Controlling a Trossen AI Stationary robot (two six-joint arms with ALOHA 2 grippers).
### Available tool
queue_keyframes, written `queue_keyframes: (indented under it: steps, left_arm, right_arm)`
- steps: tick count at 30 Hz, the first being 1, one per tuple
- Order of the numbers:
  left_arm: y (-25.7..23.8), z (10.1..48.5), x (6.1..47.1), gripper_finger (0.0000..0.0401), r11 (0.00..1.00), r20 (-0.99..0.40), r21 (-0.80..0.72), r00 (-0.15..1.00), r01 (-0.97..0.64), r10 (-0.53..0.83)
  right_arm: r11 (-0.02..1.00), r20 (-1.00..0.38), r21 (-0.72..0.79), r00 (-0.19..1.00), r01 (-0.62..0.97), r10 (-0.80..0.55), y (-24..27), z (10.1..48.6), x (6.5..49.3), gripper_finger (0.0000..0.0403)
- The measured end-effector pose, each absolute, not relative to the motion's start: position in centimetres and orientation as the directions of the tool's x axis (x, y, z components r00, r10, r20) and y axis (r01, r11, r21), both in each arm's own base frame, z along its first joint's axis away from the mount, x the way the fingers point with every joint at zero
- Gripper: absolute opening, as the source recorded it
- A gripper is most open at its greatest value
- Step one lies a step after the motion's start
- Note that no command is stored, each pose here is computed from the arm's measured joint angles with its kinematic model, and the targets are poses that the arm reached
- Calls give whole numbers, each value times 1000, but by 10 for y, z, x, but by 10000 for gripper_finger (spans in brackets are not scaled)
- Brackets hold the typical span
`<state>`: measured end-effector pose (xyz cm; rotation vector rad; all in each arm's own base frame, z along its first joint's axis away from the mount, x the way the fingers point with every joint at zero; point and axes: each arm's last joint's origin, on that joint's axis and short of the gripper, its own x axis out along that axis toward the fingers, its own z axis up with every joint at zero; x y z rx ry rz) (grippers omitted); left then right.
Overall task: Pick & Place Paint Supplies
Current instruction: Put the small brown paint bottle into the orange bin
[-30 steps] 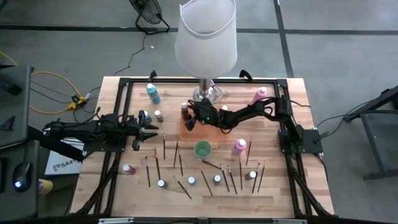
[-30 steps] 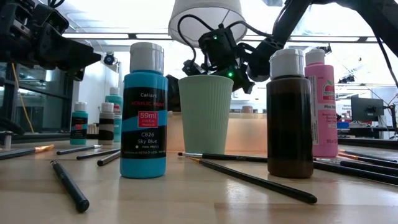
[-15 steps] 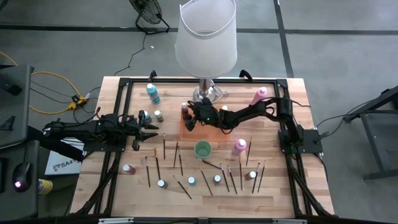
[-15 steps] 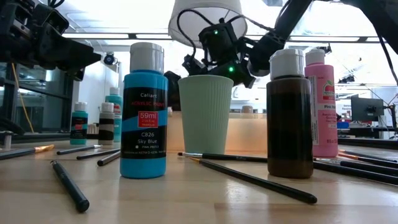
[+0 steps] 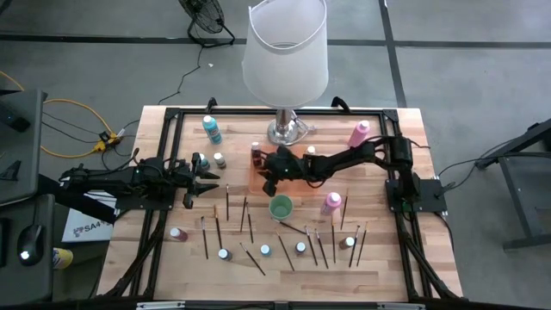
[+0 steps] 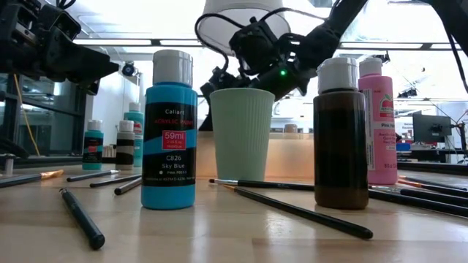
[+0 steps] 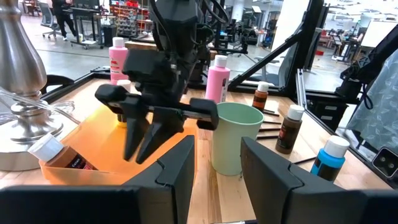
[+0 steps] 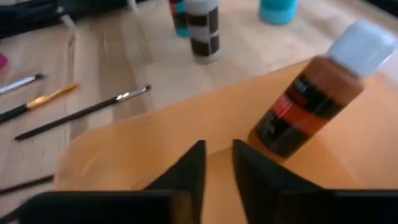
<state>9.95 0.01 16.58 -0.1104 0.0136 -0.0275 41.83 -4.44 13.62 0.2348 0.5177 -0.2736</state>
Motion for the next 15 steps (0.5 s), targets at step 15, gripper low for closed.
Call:
queue_keyframes:
  steps: [15]
  left_arm:
    - [0, 166, 99, 126, 994, -12, -110, 1000, 27, -28]
  right_arm:
    - [901, -571, 208, 795, 381, -204, -70, 144, 421, 3]
